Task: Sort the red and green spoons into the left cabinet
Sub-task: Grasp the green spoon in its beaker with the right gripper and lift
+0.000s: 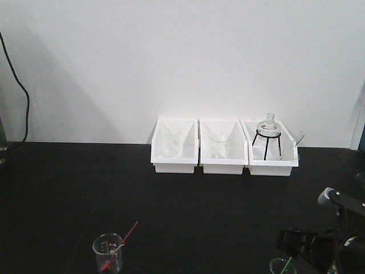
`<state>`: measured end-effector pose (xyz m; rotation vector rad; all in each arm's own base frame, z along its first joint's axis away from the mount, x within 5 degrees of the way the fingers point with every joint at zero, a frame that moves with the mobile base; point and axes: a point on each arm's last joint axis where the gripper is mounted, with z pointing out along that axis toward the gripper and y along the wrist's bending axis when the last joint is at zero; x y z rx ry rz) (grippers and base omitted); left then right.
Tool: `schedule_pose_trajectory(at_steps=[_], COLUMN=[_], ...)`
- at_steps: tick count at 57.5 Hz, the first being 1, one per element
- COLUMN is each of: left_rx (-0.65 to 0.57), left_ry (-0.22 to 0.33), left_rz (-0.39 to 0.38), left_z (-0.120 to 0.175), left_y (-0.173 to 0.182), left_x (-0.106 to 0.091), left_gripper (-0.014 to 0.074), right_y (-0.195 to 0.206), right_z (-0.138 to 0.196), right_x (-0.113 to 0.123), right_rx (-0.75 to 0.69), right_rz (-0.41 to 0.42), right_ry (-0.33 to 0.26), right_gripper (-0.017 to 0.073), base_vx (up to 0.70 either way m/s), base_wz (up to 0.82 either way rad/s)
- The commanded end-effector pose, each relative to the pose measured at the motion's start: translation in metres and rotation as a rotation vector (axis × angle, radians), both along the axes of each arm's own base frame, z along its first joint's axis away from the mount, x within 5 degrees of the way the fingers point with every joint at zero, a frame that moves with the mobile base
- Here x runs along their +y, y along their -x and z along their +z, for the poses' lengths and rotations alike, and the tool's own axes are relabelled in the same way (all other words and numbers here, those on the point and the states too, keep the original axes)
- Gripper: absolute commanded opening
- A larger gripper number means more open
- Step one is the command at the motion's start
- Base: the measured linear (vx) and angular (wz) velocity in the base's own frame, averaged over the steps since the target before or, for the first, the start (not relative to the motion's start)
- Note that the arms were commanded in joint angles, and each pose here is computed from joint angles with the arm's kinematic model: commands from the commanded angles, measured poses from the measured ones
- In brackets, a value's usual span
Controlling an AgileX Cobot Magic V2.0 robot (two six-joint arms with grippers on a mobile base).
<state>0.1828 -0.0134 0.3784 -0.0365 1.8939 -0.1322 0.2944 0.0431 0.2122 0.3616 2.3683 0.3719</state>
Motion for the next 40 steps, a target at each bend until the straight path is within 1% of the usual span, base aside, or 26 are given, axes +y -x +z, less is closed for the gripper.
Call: schedule_pose_trajectory(at_steps=[1,10,25,29,36,40], left_rx=[-0.121,-0.121,-0.121,-0.118,-0.097,-0.085], left_ry=[-0.008,-0.01,-0.01,-0.01,-0.011,-0.012], left_rz=[-0.003,-0.003,-0.003,-0.003,-0.004,-0.004], left_z=[0.021,0.021,0.021,0.02,0.016,0.015], left_y=[0.001,0.001,0.001,0.0,-0.005,-0.007], left_x=[0.0,0.0,0.0,0.0,0.0,0.0], left_gripper=[0.0509,0.0509,0.0509,0.0509,0.0509,0.0509], right_y=[-0.015,-0.025,-0.041,-0.043,-0.043,-0.044], right_z=[0.012,-0.001,-0.016,-0.02,-0.024,-0.024], right_x=[-0.004,-0.007,-0.008,-0.009,-0.009,-0.009], right_rx=[-0.126,-0.141,-0.159,-0.16,-0.144,-0.15], right_rz=[-0.057,-0.102,-0.13,-0.143,-0.152,-0.154], right_ry=[0.003,0.009,0.034,0.032,0.024,0.025], right_gripper=[0.0566,0.0566,0.0565,0.0563,0.0513,0.0442], base_vx=[0.0,0.0,0.0,0.0,0.0,0.0], base_wz=[0.0,0.0,0.0,0.0,0.0,0.0])
